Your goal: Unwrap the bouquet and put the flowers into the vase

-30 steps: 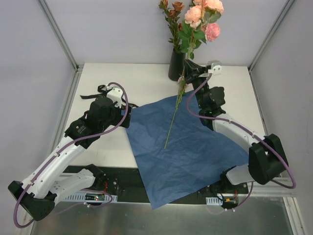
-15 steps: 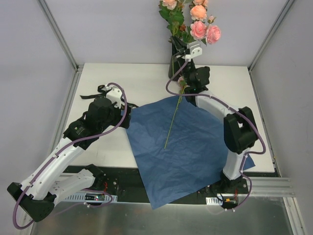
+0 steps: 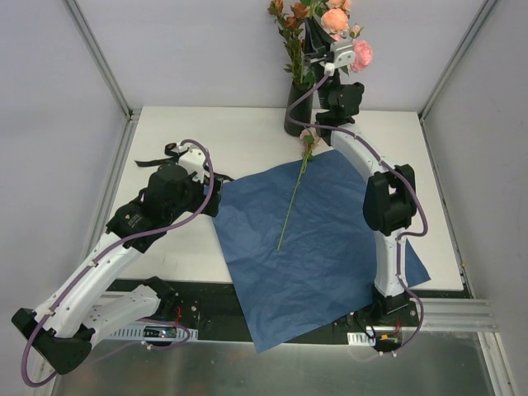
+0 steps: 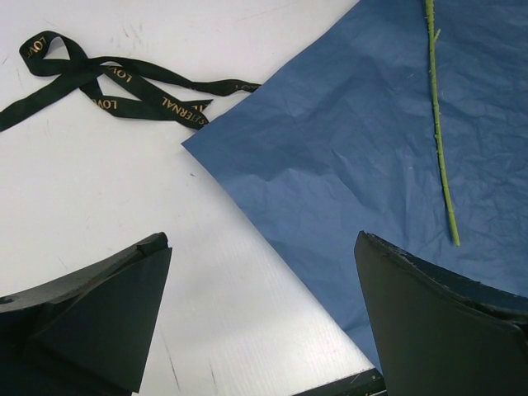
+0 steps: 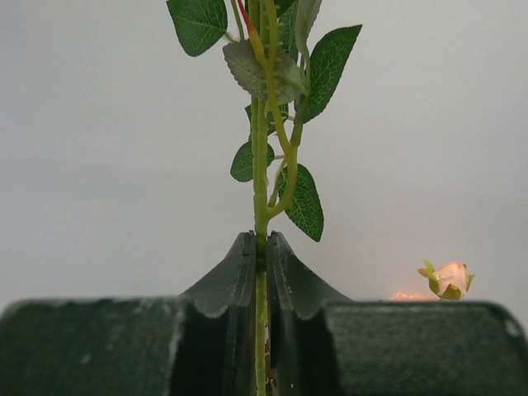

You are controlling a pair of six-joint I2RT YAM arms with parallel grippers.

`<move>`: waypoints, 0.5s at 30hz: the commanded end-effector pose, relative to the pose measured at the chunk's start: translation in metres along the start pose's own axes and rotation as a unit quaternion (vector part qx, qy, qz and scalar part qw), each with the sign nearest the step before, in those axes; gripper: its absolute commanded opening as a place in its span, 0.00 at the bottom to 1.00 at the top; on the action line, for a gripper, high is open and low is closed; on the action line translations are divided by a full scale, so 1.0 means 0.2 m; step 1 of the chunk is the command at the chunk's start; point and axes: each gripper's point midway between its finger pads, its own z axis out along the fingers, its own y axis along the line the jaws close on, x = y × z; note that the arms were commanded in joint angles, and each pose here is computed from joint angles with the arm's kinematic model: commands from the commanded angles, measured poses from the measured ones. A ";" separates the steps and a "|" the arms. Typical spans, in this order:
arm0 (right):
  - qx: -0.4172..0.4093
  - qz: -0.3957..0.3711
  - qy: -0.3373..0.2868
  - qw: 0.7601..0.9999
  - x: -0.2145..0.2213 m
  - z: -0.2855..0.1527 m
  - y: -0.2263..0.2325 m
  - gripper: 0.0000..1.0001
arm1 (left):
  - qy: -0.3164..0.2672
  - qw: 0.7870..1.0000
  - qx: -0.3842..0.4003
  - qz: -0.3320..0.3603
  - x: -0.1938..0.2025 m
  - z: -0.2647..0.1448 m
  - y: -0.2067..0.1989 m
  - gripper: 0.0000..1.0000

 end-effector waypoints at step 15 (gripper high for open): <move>0.009 -0.020 0.018 1.000 0.24 0.04 -0.11 0.00 | -0.026 1.000 0.015 0.004 -0.07 -0.03 -0.03 0.99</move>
